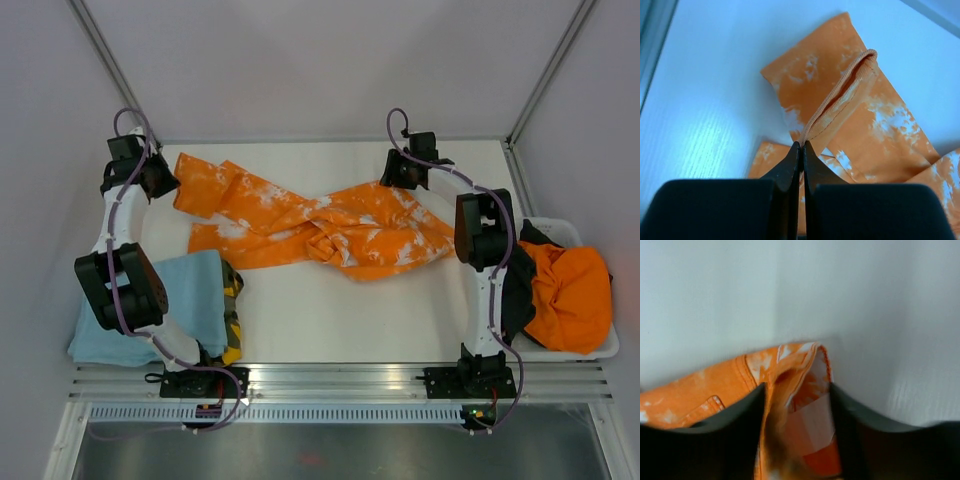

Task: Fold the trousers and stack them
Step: Flatten the trousers out

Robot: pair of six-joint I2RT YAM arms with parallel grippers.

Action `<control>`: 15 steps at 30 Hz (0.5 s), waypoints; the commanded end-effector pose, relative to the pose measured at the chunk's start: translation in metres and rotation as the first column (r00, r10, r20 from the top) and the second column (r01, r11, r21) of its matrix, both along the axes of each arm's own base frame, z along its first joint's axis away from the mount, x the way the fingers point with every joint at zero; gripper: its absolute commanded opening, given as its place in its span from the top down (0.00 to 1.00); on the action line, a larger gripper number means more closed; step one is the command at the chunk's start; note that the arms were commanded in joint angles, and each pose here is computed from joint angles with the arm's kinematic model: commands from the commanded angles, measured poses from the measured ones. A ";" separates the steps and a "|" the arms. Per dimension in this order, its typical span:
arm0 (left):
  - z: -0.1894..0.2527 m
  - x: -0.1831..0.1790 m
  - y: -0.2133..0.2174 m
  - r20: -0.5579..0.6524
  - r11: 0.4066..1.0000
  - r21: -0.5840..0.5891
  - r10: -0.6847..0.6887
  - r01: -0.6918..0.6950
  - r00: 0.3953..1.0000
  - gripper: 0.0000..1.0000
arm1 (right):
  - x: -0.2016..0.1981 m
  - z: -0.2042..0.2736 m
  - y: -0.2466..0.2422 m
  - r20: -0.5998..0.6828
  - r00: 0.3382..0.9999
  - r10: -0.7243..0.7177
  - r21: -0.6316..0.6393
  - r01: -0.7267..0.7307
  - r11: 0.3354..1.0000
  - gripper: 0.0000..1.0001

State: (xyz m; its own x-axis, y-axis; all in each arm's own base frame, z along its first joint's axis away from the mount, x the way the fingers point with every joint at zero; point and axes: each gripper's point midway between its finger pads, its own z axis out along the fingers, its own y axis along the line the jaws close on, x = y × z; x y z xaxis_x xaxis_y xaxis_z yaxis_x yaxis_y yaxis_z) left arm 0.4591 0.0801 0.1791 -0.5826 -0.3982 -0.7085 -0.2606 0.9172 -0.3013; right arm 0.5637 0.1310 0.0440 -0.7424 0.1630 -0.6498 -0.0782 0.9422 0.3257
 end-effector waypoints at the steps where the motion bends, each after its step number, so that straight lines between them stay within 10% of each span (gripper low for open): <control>1: 0.033 0.010 0.012 0.109 0.999 -0.046 0.035 -0.030 0.993 0.98 | 0.006 -0.006 0.006 -0.008 1.000 0.013 -0.004 -0.013 1.000 0.50; 6: 0.037 0.016 0.024 0.122 0.998 -0.044 0.054 -0.049 0.991 0.98 | 0.007 -0.012 -0.020 -0.018 0.996 -0.091 -0.114 0.089 0.989 1.00; 15: 0.071 0.049 0.042 0.205 0.993 -0.050 0.111 -0.103 0.972 0.98 | 0.066 0.090 -0.120 0.239 0.919 -0.313 -0.051 0.334 0.941 1.00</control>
State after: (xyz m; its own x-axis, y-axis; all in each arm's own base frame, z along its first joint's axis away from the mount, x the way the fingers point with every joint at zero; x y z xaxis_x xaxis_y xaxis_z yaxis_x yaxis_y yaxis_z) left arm 0.4833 0.1131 0.2170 -0.4778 -0.4523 -0.7531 -0.2927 0.8903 -0.3489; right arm 0.5888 0.0662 0.0491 -0.6998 0.2368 -0.6739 0.0982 0.9664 0.2376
